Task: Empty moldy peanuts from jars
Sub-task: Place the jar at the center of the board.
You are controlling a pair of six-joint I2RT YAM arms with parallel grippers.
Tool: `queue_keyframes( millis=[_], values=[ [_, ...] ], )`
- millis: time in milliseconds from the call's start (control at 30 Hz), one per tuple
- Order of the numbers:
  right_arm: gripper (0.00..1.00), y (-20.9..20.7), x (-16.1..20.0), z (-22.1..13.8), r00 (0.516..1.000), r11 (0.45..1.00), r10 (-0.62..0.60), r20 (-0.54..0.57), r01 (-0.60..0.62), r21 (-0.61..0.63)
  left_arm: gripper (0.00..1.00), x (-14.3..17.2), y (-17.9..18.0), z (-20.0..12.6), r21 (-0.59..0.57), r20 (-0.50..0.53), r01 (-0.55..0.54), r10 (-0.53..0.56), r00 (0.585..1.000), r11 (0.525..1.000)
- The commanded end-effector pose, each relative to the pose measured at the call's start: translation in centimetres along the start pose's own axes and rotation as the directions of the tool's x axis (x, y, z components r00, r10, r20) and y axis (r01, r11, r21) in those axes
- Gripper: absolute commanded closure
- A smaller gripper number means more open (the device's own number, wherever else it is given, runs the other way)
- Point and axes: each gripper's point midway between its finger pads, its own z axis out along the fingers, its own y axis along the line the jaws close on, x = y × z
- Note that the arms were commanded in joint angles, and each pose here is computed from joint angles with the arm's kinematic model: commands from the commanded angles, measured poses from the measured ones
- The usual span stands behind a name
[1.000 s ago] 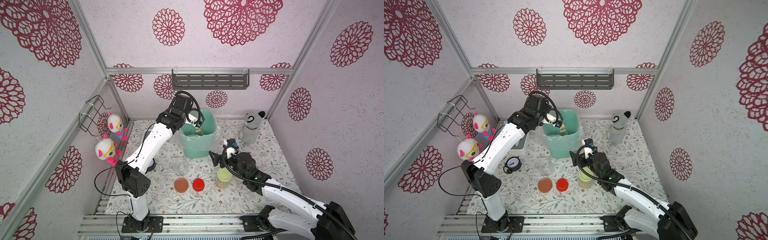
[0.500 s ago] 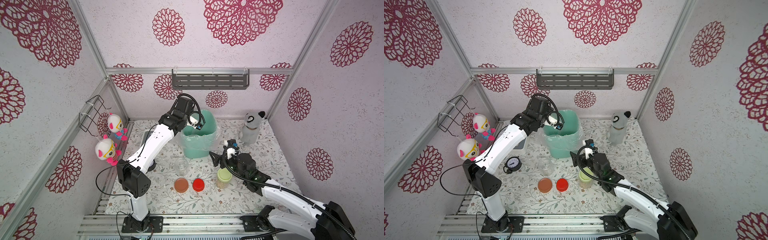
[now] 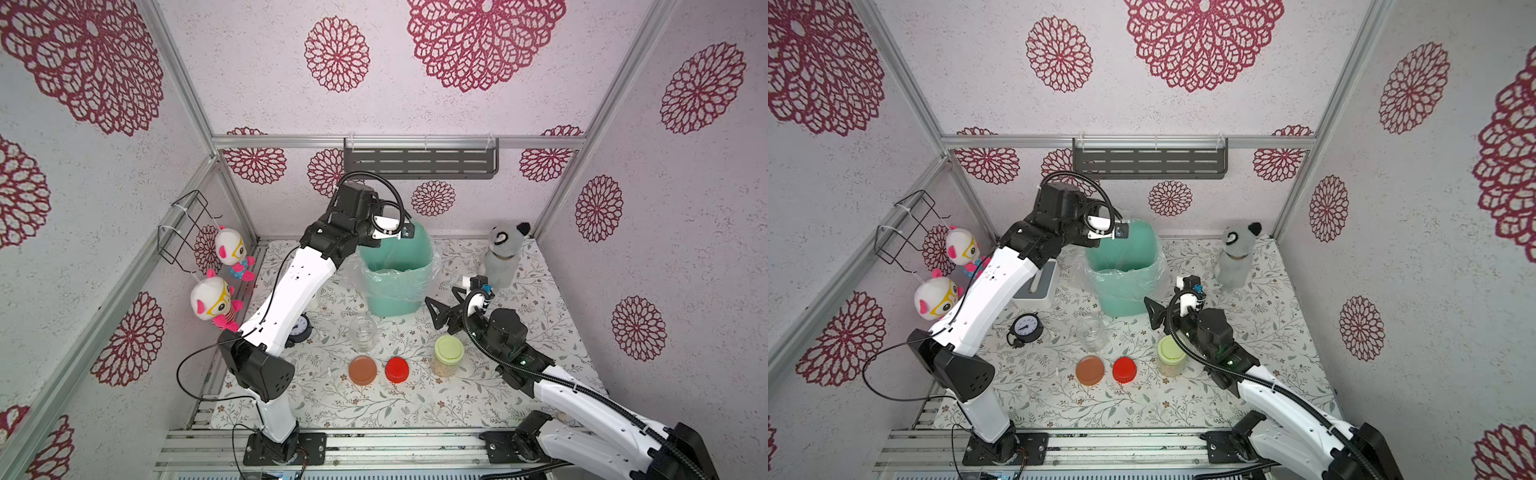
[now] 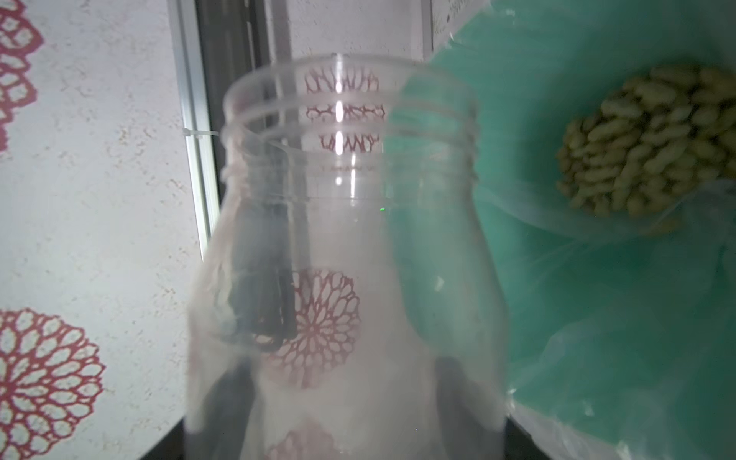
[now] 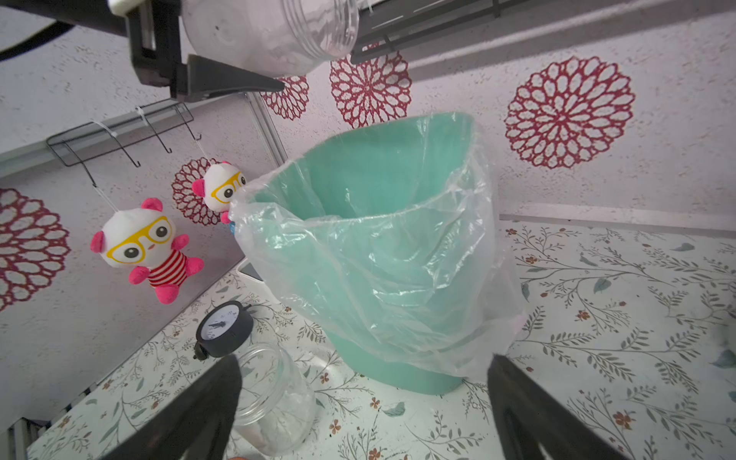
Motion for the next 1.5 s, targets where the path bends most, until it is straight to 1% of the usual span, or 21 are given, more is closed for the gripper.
queue_keyframes(
  millis=[0, 100, 200, 267, 333, 400, 467, 567, 633, 833, 900, 1000, 1067, 1200, 1300, 1467],
  values=[
    [0.05, 2.1, -4.9, -0.5, 0.994, 0.988, 0.098, 0.054, -0.091, -0.126, 1.0, -2.5, 2.1, -4.6, -0.002, 0.25, 0.22, -0.213, 0.945, 0.975],
    [0.08, 3.6, -7.0, -0.7, 0.992, 0.968, 0.123, 0.04, -0.111, -0.226, 1.0, -3.2, 0.9, -7.0, 0.046, 0.351, 0.257, -0.257, 0.9, 0.965],
    [0.1, 5.2, -8.5, -0.6, 0.995, 0.947, 0.102, 0.009, -0.094, -0.307, 1.0, -3.4, -0.8, -8.9, 0.096, 0.411, 0.297, -0.31, 0.857, 0.95],
    [0.11, 6.5, -9.1, -0.4, 0.996, 0.925, 0.09, -0.029, -0.094, -0.367, 1.0, -3.4, -2.4, -10.0, 0.134, 0.429, 0.296, -0.324, 0.843, 0.946],
    [0.13, 7.8, -9.8, -0.1, 0.994, 0.9, 0.082, -0.068, -0.103, -0.423, 1.0, -3.5, -4.2, -11.1, 0.167, 0.447, 0.284, -0.329, 0.832, 0.944],
    [0.16, 8.9, -10.1, 0.4, 0.991, 0.873, 0.075, -0.111, -0.119, -0.473, 1.0, -3.4, -5.8, -11.7, 0.199, 0.444, 0.285, -0.346, 0.827, 0.938],
    [0.22, 9.7, -10.5, 1.0, 0.987, 0.854, 0.068, -0.149, -0.135, -0.502, 1.0, -3.1, -7.1, -12.3, 0.22, 0.428, 0.292, -0.361, 0.829, 0.931],
    [0.3, 9.7, -10.4, 2.2, 0.978, 0.86, 0.043, -0.202, -0.139, -0.491, 1.0, -2.7, -8.4, -12.8, 0.233, 0.413, 0.308, -0.38, 0.828, 0.923],
    [0.34, 10.1, -10.4, 2.7, 0.975, 0.858, 0.033, -0.219, -0.14, -0.494, 1.0, -2.7, -9.3, -13.1, 0.251, 0.411, 0.315, -0.395, 0.821, 0.915],
    [0.4, 11.8, -10.0, 3.6, 0.968, 0.843, 0.007, -0.251, -0.141, -0.52, 1.0, -3.0, -11.1, -13.7, 0.277, 0.434, 0.316, -0.412, 0.801, 0.907],
    [0.42, 12.6, -9.6, 3.6, 0.965, 0.833, -0.011, -0.263, -0.137, -0.537, 1.0, -3.1, -11.2, -13.9, 0.274, 0.448, 0.317, -0.412, 0.793, 0.908],
    [0.42, 13.4, -9.1, 3.6, 0.963, 0.825, -0.028, -0.269, -0.129, -0.549, 1.0, -2.9, -11.6, -13.8, 0.273, 0.439, 0.323, -0.416, 0.797, 0.906],
    [0.42, 13.9, -8.9, 3.6, 0.962, 0.825, -0.038, -0.271, -0.123, -0.552, 1.0, -2.9, -11.9, -13.8, 0.28, 0.436, 0.321, -0.418, 0.797, 0.905],
    [0.44, 14.2, -7.6, 4.0, 0.948, 0.835, -0.068, -0.312, -0.118, -0.537, 1.0, -3.0, -12.2, -14.0, 0.287, 0.442, 0.321, -0.422, 0.792, 0.903],
    [0.5, 14.3, -6.8, 4.2, 0.94, 0.844, -0.078, -0.332, -0.115, -0.523, 1.0, -3.0, -12.3, -14.0, 0.288, 0.441, 0.323, -0.424, 0.791, 0.902],
    [0.66, 14.5, -6.3, 4.8, 0.934, 0.85, -0.084, -0.349, -0.116, -0.515, 1.0, -3.0, -12.9, -13.9, 0.298, 0.43, 0.331, -0.436, 0.791, 0.895]
  ],
)
